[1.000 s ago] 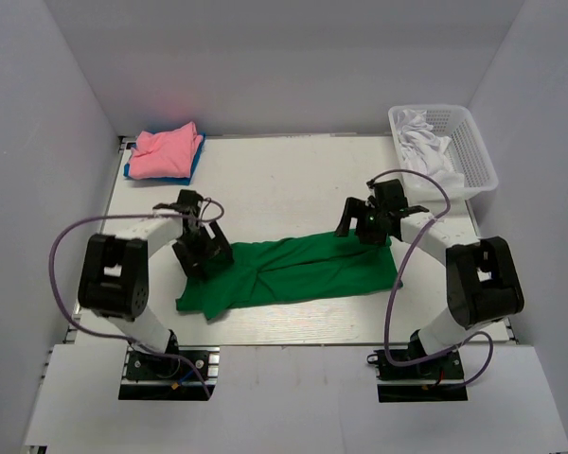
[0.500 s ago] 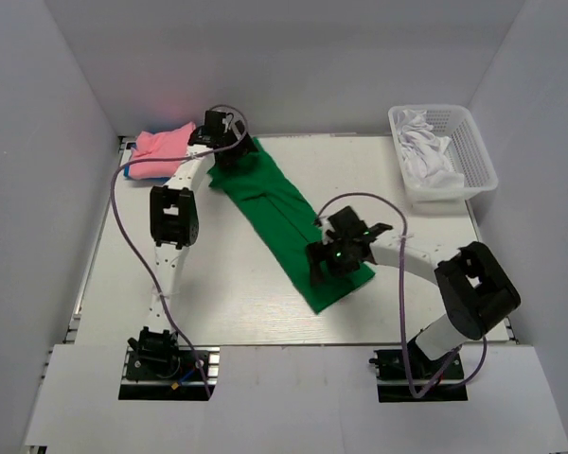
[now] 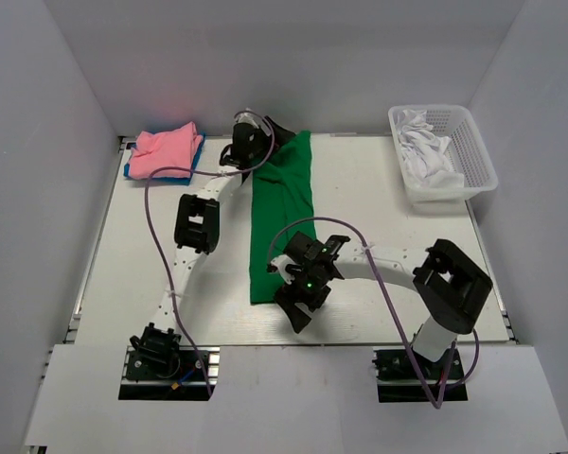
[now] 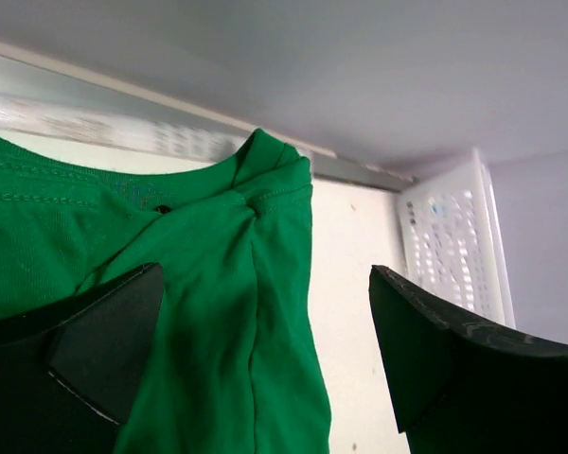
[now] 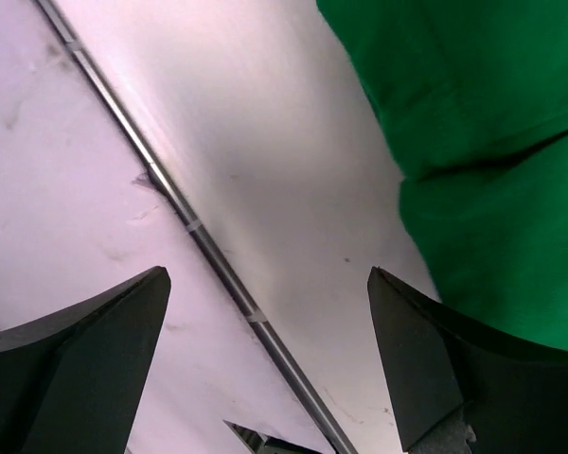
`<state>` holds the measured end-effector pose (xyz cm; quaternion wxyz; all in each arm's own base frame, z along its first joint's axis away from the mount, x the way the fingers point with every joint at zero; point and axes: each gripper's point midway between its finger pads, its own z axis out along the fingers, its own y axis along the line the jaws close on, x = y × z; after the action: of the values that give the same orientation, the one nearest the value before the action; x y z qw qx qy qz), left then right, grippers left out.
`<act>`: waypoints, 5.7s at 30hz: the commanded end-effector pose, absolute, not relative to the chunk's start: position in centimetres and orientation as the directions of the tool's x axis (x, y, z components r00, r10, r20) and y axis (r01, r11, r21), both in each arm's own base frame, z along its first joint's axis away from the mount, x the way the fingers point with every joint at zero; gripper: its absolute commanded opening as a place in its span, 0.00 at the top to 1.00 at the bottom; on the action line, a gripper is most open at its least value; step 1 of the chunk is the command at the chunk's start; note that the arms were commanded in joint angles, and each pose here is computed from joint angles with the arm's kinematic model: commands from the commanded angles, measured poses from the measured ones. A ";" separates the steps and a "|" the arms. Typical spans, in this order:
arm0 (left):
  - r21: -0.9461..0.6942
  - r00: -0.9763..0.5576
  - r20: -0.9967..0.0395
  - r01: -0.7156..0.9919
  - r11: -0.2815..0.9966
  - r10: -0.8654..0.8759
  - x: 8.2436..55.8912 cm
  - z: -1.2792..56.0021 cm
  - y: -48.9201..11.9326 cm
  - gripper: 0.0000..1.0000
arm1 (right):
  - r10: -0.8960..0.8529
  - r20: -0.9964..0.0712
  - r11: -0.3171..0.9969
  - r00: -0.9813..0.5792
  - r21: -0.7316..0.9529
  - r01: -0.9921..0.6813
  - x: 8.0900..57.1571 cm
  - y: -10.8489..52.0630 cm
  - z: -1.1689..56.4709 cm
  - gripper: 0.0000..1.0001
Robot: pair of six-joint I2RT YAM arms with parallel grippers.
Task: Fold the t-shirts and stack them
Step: Rotate the tshirt 90 degrees, then grab the bottom of the folded rectangular tshirt with both arms, then fold the folded rectangular tshirt in 1/3 of the way
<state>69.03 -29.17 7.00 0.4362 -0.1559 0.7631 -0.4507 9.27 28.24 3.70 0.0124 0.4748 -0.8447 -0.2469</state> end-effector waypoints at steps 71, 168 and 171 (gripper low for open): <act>-0.416 -0.947 -0.316 0.085 0.905 -0.056 23.2 7.8 -23.3 1.00 | -0.268 -0.251 0.852 -0.930 0.390 -0.350 19.9 26.8 6.5 1.00; -0.331 -0.767 -0.595 -0.036 0.943 -0.238 52.5 6.5 -20.7 1.00 | -0.073 -0.614 0.878 -0.786 0.334 -0.342 52.0 26.6 7.9 0.51; -0.347 -0.740 -0.625 -0.021 0.938 -0.247 52.6 7.9 -20.8 1.00 | -0.071 -0.609 0.865 -0.790 0.357 -0.353 51.7 27.1 7.9 0.75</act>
<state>51.65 -20.62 2.84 0.2985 -0.0728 0.9414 -0.1390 50.91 26.15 6.45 -0.2864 0.1112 -0.9268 -0.2162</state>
